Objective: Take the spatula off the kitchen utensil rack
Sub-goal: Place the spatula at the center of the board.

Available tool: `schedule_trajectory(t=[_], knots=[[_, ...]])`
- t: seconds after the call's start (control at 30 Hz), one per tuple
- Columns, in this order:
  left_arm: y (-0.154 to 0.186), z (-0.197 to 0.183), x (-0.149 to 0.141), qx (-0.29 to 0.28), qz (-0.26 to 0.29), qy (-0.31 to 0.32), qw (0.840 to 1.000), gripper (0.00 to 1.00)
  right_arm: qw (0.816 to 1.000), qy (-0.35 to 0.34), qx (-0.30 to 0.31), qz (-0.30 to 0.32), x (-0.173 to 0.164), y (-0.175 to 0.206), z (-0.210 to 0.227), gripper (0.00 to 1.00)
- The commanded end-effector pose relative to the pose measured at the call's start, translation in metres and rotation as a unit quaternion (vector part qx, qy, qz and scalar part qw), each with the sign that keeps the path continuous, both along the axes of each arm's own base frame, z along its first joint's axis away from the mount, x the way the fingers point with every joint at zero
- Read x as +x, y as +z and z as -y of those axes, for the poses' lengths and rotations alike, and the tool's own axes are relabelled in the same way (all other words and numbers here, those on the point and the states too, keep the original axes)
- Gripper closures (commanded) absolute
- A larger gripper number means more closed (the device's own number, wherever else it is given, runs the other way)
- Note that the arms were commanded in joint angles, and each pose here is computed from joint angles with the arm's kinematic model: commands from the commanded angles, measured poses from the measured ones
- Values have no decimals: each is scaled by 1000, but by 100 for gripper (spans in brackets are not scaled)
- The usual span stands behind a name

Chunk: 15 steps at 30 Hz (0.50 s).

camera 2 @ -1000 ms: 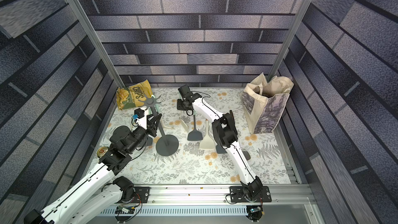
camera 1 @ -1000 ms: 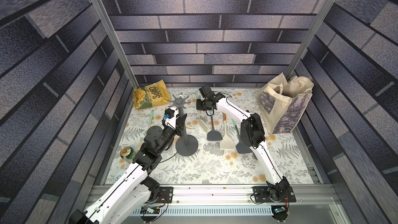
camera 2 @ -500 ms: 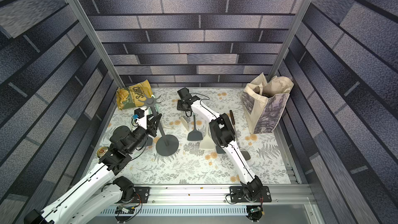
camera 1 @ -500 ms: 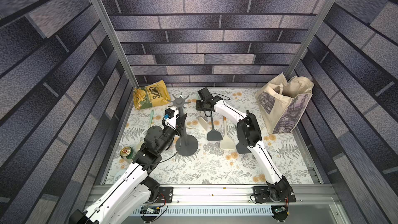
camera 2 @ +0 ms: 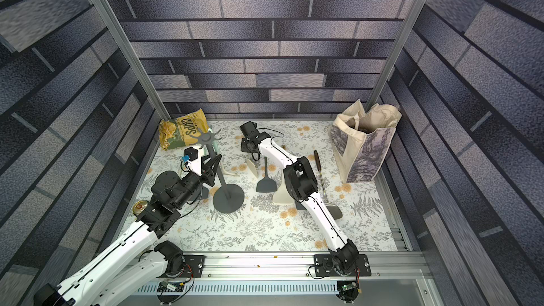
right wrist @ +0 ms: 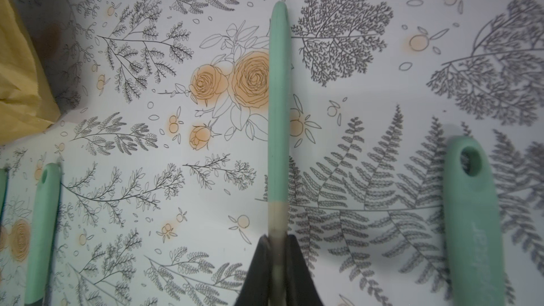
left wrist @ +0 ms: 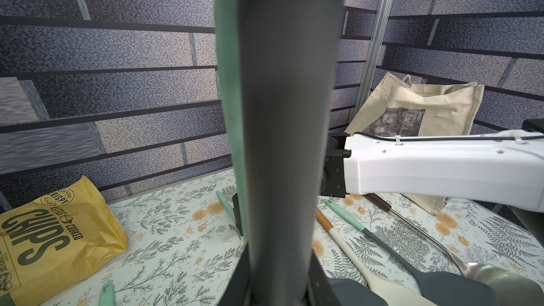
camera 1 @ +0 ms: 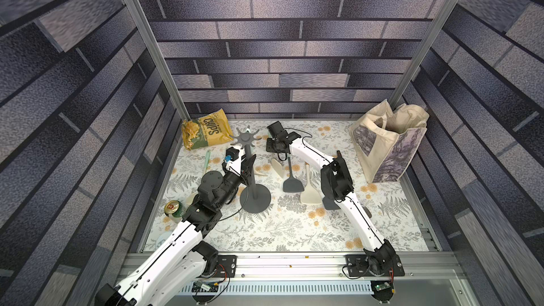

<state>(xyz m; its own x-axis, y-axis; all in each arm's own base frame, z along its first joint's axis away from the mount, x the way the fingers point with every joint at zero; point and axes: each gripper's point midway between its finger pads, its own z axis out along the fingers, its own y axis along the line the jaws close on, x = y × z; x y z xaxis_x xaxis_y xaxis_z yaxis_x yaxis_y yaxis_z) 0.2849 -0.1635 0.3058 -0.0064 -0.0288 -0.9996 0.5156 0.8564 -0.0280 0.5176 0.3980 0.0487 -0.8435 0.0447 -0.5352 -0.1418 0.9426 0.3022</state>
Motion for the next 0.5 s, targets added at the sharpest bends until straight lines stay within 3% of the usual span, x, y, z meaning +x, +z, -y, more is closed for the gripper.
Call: schedule_trajectory(t=[0.0,0.17,0.47], knots=[[-33,0,5,36,-50,10,998,88,999,-1,-35,-26,-8,-37,6,83],[-33,0,7,37,-51,11,998,88,999,7,-17,-32,-11,-35,-1,73],[-34,-1,6,36,-53,12,998,88,998,15,-7,-54,-18,-46,-5,74]])
